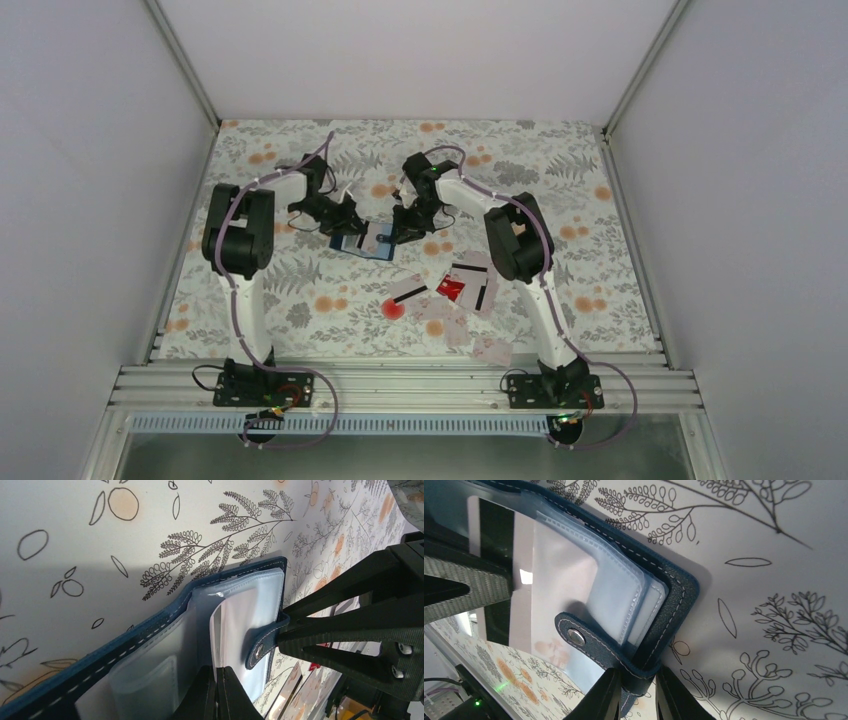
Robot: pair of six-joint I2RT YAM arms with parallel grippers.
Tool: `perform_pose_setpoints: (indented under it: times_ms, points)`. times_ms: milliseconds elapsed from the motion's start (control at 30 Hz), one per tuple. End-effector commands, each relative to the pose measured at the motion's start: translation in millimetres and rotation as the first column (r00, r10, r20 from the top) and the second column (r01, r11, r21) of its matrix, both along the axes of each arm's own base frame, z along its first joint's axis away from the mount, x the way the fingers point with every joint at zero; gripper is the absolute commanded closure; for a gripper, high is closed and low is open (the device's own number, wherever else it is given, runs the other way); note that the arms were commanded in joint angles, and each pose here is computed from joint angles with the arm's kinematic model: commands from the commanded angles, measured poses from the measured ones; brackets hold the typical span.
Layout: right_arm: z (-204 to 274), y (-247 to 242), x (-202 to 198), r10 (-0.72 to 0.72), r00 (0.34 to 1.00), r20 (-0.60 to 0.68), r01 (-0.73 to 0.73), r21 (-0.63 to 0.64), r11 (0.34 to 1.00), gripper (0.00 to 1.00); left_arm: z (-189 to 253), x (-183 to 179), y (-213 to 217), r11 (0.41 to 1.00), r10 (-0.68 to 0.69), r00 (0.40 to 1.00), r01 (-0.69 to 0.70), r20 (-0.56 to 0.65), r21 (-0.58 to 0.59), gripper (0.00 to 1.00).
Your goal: Put the credit cards into the card holder
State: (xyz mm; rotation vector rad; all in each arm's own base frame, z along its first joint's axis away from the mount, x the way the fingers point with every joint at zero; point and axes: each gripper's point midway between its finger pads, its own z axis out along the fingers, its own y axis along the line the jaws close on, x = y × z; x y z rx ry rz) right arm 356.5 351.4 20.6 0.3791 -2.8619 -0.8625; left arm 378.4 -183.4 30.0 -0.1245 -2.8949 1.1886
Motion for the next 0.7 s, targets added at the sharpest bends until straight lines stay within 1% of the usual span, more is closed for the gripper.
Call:
perform_pose_setpoints:
  times_ms: [0,200,400,667]
  points:
    - [-29.1,10.2,4.9,0.021,0.999,0.034,-0.021,-0.002,1.0,0.81,-32.9,-16.0,-1.2,0.998,-0.025,0.997,0.029,-0.067,0.051,0.98]
    - [-27.9,11.0,5.2,0.015,0.999,0.033,-0.016,0.001,1.0,0.81,-29.9,-13.2,-4.8,0.998,0.058,0.996,-0.056,-0.063,0.034,0.98]
    - [-27.2,12.9,4.8,0.014,0.999,0.029,-0.015,0.015,1.0,0.81,-23.5,-7.1,-17.6,0.998,0.068,0.997,-0.068,-0.039,0.012,0.98]
    - [-26.4,14.2,5.0,0.014,0.999,0.029,-0.015,0.021,1.0,0.81,-26.6,-9.7,-22.0,0.997,0.079,0.995,-0.078,-0.055,0.025,0.96]
